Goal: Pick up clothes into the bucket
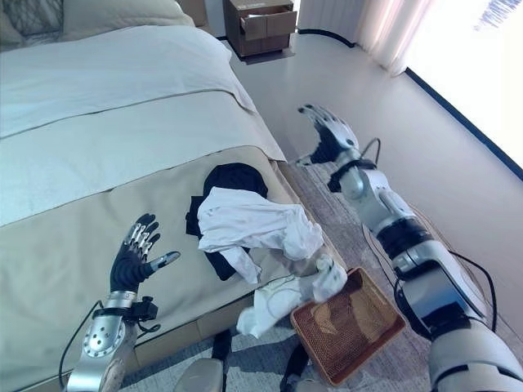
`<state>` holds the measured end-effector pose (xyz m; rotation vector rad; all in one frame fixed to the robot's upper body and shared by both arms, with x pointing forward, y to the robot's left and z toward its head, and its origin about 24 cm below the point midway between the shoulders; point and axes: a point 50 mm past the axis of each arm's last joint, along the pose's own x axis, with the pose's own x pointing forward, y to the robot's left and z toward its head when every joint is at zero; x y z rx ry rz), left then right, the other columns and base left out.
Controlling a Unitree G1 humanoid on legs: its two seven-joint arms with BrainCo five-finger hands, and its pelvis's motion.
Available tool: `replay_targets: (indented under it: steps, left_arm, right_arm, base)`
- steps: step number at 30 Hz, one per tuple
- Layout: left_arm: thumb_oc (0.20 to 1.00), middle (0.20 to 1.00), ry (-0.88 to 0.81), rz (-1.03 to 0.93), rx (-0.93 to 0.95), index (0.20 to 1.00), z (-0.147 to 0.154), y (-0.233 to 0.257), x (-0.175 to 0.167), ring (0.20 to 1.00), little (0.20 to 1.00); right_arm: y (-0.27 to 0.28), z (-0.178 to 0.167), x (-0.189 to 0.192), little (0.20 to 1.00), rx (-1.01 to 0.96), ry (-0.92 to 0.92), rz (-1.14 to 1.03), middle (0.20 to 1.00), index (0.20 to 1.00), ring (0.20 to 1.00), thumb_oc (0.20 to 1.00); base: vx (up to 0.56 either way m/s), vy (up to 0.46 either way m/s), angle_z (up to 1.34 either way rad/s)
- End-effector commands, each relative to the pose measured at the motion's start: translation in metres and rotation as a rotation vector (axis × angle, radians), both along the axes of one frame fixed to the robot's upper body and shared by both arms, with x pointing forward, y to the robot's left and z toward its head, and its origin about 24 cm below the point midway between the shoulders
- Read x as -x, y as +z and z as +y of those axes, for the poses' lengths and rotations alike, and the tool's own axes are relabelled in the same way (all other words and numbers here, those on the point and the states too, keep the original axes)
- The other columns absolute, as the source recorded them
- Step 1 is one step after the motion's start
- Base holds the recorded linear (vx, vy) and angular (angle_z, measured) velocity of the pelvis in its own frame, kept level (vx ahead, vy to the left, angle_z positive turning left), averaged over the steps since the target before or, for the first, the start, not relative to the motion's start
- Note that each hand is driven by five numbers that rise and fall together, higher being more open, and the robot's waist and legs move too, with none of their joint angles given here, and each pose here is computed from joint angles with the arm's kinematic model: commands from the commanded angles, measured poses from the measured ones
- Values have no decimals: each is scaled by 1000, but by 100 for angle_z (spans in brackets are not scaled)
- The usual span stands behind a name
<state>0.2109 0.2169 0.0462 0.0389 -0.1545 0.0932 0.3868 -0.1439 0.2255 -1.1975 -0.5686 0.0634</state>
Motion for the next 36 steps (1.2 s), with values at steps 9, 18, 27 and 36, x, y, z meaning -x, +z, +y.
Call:
replay_targets:
  steps: [9,18,27,36]
  left_arm:
    - [1000,1000,10,-146,-78,1000,5,29,-3,1000,1000]
    - [1000,1000,23,-93,-324,1000,6,17,-6,1000,1000]
    - [1000,1000,13,-86,-372,1000,8,13,-4,1000,1000]
    - [1000,1000,-51,-86,-446,1000,0,10,-3,1000,1000]
  right_arm:
    - [55,30,5,1000,-140,97,-198,1000,1000,1000,1000]
    - [-21,-25,28,1000,-369,11,-67,1000,1000,1000,1000]
    - [-109,-79,75,1000,-474,-171,110,1000,1000,1000,1000]
    - [-184,-114,125,1000,-586,-412,282,1000,1000,1000,1000]
  base:
    - [-1,3,13]
    - [-5,17,-4]
    - [-2,13,-18]
    - [0,4,-6]
